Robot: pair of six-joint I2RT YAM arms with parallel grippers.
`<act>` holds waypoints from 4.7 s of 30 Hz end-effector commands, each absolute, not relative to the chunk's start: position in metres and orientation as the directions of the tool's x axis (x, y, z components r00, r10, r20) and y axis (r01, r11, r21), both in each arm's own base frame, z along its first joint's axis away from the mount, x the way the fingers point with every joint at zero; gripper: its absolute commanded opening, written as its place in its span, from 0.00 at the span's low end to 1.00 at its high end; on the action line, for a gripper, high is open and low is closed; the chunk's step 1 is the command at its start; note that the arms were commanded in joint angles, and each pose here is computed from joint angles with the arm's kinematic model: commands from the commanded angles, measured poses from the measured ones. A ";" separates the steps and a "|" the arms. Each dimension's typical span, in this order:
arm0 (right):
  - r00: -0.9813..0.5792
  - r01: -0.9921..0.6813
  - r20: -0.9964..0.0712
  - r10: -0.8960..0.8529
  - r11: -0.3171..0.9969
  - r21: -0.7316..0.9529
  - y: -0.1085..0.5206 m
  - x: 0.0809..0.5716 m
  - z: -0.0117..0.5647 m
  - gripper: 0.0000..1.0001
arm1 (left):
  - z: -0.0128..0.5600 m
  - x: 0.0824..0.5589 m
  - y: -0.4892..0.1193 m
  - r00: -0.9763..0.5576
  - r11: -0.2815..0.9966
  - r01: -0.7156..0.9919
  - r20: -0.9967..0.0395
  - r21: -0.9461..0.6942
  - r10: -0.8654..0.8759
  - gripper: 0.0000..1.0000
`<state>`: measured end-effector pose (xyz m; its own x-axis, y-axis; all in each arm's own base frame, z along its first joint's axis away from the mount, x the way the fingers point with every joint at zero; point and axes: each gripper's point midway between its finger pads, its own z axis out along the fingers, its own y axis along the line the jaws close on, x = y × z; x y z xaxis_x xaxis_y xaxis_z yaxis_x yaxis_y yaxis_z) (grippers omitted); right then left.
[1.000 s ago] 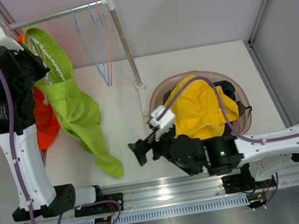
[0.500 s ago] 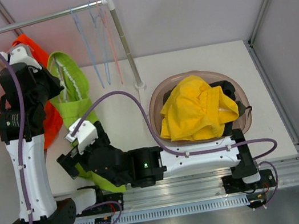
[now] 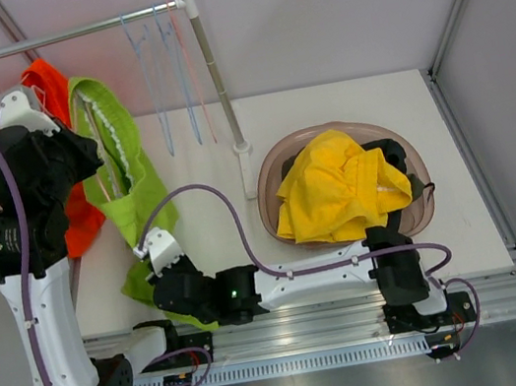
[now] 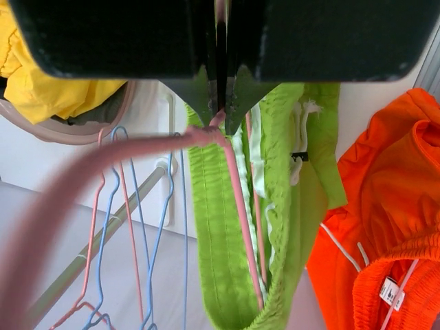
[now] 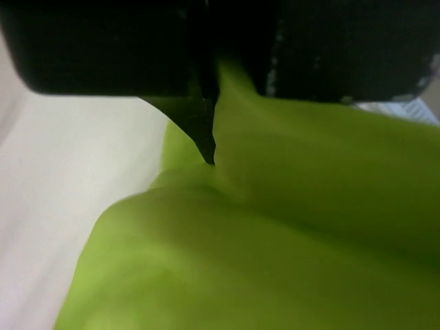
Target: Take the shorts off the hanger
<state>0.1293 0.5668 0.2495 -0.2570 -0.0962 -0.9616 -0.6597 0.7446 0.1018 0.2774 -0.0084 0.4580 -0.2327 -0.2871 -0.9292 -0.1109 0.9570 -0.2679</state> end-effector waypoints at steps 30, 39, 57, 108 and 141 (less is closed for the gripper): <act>-0.246 -0.634 -0.965 -0.096 0.768 0.085 0.540 0.108 0.243 0.00 | 0.453 0.279 -0.028 -0.218 0.945 -0.016 -0.921 -0.328 -0.323 0.00; -0.234 -0.551 -0.972 -0.036 0.828 0.102 0.538 0.268 0.320 0.00 | 0.383 0.204 -0.033 -0.328 0.917 -0.058 -0.860 -0.396 -0.392 0.00; 0.008 -0.363 -0.987 0.159 0.920 0.146 0.379 0.262 0.498 0.00 | 0.384 0.189 0.003 -0.213 0.928 -0.201 -0.910 -0.315 -0.355 0.00; -0.609 -0.208 -0.781 0.137 0.923 0.323 0.258 0.224 0.068 0.99 | 0.495 0.436 -0.028 -0.108 0.995 0.025 -0.990 -0.092 -0.089 0.00; -0.587 -0.260 -0.804 0.098 0.917 0.301 0.267 0.214 0.061 0.99 | 0.451 0.445 -0.013 -0.230 0.992 -0.076 -0.966 -0.100 -0.115 0.86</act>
